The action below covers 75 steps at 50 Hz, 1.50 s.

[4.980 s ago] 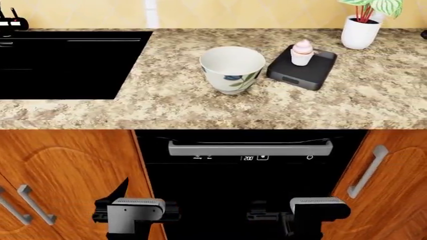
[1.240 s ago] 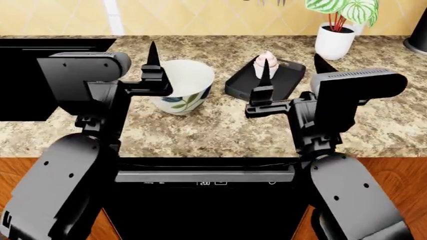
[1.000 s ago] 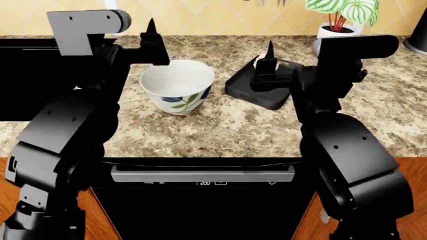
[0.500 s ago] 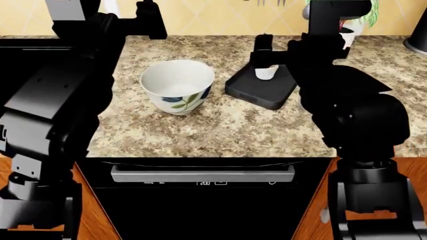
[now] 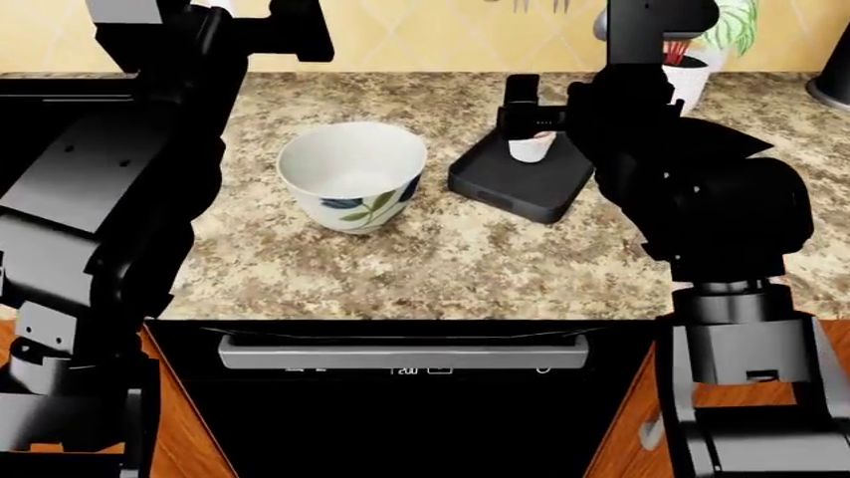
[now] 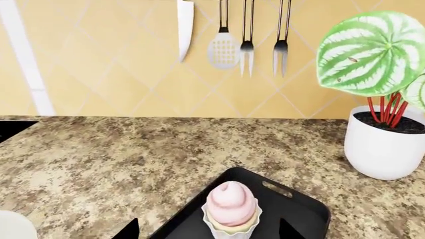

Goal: Move the fresh-baked cupcake off the tray onto the counter, and place the bowl used for mixing into the sink.

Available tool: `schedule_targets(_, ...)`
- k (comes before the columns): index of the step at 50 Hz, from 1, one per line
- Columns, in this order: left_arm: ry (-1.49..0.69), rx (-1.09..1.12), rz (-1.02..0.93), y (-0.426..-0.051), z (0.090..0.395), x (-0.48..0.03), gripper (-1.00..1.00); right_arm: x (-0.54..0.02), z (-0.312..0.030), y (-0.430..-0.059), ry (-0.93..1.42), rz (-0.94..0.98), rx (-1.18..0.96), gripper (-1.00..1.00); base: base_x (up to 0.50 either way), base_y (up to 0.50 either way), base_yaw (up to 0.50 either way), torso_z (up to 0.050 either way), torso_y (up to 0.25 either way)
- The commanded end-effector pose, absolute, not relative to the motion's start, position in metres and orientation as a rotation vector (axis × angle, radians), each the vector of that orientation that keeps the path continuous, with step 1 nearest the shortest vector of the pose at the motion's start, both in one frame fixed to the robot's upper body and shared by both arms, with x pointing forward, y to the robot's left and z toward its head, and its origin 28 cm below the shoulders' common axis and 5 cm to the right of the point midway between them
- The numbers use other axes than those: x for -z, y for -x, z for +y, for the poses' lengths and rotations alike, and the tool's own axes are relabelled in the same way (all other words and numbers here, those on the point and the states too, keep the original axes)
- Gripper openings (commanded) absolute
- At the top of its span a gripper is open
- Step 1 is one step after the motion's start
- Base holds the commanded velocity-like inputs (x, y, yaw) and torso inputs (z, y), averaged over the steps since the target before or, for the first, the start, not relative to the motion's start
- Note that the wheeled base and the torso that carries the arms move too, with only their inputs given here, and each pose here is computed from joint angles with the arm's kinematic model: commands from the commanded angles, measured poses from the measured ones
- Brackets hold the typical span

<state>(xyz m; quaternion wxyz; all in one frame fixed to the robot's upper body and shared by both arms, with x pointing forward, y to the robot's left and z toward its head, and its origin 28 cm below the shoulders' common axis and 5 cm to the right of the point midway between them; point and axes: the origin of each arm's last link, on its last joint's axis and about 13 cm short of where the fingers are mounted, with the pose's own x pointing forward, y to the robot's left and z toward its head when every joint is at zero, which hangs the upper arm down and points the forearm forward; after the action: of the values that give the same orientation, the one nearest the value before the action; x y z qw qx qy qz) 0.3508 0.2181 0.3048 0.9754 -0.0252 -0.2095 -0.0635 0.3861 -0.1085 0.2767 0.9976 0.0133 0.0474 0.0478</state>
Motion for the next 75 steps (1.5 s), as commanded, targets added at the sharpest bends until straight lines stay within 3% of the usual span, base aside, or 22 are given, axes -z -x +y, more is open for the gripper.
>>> schedule_targets(1,0.050,0.129,-0.434,-0.351,0.218,-0.305,1.00,-0.278,-0.110,-0.388,-0.025,0.101,-0.092,1.00,0.08,0.00,0.00,0.000,0.000)
schedule_targets(75,0.058,0.149,-0.459,-0.350,0.215,-0.306,1.00,-0.273,-0.117,-0.382,0.020,0.155,-0.057,1.00,0.08,0.00,0.00,0.000,0.000)
